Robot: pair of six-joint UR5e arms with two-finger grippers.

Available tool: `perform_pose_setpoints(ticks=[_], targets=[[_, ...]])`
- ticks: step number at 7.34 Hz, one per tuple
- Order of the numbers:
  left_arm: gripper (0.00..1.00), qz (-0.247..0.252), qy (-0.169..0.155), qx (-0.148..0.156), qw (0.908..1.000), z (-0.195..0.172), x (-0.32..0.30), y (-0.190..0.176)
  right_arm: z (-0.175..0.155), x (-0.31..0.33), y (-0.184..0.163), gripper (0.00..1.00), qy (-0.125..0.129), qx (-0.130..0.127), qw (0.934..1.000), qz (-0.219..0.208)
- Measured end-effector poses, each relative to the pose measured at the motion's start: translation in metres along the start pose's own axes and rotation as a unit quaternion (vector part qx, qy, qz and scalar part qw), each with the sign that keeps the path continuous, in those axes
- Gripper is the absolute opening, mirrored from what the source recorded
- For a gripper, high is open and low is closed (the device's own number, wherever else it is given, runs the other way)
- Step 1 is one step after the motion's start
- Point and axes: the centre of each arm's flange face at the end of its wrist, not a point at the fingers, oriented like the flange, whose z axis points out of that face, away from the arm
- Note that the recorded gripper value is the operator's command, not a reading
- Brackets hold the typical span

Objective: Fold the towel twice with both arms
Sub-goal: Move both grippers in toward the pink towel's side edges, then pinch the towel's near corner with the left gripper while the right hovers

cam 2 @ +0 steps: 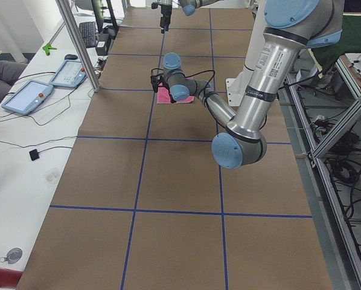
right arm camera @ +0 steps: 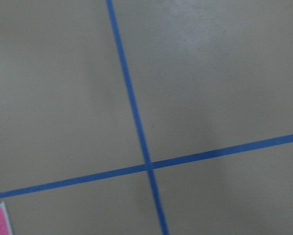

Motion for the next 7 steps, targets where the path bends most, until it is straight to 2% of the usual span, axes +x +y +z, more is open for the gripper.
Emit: perform_pose_setpoints(ticks=[1,2,4,7], targets=[[1.0,-0.006,0.002,0.0,1.0,0.027,0.012,0.024,0.013,-0.015,0.02,0.99,-0.024,-0.011,0.9996,0.009],[1.0,-0.004,-0.001,-0.001,1.0,0.055,0.025,0.046,0.027,-0.026,0.038,0.99,-0.036,-0.021,0.9991,0.01],[0.99,0.002,-0.01,-0.01,0.9999,0.089,0.037,0.071,0.049,-0.037,0.062,0.99,-0.042,-0.038,0.9984,0.001],[0.98,0.005,-0.023,-0.014,0.9996,0.118,0.026,0.075,0.067,-0.048,0.083,0.99,-0.041,-0.054,0.9977,-0.006]])
